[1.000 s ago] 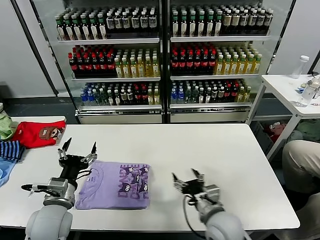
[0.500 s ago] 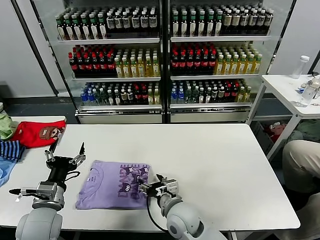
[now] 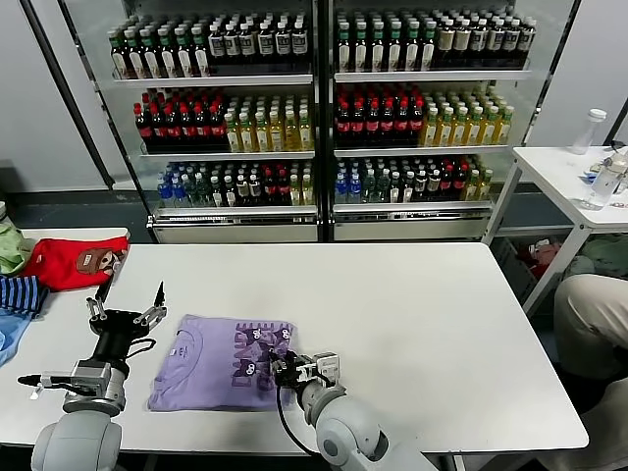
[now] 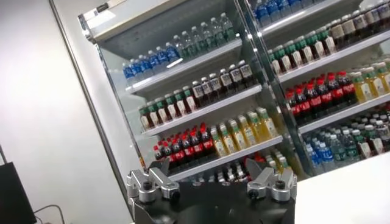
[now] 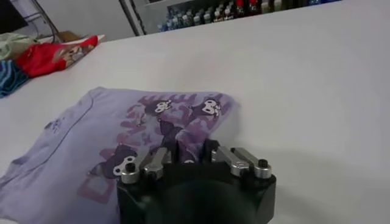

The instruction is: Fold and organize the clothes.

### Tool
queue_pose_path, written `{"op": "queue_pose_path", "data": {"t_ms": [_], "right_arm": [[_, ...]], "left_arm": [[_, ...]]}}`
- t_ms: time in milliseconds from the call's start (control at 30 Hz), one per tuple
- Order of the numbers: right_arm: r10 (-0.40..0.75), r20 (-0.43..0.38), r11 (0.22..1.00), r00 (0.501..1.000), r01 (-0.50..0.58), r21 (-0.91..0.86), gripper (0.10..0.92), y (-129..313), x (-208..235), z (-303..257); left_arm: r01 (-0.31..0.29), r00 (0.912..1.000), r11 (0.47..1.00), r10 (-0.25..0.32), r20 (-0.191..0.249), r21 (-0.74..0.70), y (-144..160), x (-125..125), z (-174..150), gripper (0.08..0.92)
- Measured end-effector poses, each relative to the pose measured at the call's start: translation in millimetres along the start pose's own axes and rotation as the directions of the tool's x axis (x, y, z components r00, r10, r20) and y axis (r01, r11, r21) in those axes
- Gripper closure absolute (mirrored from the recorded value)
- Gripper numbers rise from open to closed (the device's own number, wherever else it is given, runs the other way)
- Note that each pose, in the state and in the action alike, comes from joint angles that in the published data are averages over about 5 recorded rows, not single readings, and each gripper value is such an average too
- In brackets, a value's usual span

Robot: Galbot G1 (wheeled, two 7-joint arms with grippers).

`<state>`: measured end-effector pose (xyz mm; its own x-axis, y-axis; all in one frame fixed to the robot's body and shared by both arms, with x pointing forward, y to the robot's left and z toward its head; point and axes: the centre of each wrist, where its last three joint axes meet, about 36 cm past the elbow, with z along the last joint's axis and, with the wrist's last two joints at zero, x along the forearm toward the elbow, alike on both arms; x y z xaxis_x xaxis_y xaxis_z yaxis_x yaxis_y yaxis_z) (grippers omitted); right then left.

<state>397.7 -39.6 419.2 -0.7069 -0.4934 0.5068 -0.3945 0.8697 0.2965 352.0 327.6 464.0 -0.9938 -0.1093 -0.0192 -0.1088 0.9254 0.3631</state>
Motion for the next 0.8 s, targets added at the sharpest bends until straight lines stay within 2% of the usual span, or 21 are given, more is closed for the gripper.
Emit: {"op": "queue_pose_path", "data": {"t_ms": [200, 333, 533, 633, 800], "right_arm": [[0.032, 0.046, 0.999, 0.998, -0.033, 0.013, 0.857, -17.1, 13.8, -15.1], [0.085, 0.084, 0.996, 0.993, -0.087, 0.018, 0.903, -45.1, 31.6, -25.6], [0.184, 0.116, 0.982, 0.976, -0.188, 0.026, 0.903, -95.1, 62.5, -31.7], [0.215, 0.114, 0.975, 0.970, -0.220, 0.034, 0.878, -111.1, 72.8, -27.9], [0.239, 0.122, 0.967, 0.963, -0.247, 0.054, 0.743, -124.8, 86.3, -19.4]], "left_arm": [[0.002, 1.0000, 1.000, -0.002, -0.003, -0.001, 0.3, 0.2, 6.2, 0.177], [0.003, 1.0000, 1.000, -0.003, -0.003, -0.001, 0.4, -0.2, 10.6, 0.177], [-0.006, 1.0000, 1.000, 0.006, 0.003, 0.003, -4.9, -0.8, 16.7, 0.177], [-0.016, 0.9998, 1.000, 0.016, 0.010, 0.005, -9.4, -0.6, 19.6, 0.177], [-0.032, 0.9992, 0.999, 0.031, 0.026, 0.015, -16.0, 3.2, 21.6, 0.177]]}}
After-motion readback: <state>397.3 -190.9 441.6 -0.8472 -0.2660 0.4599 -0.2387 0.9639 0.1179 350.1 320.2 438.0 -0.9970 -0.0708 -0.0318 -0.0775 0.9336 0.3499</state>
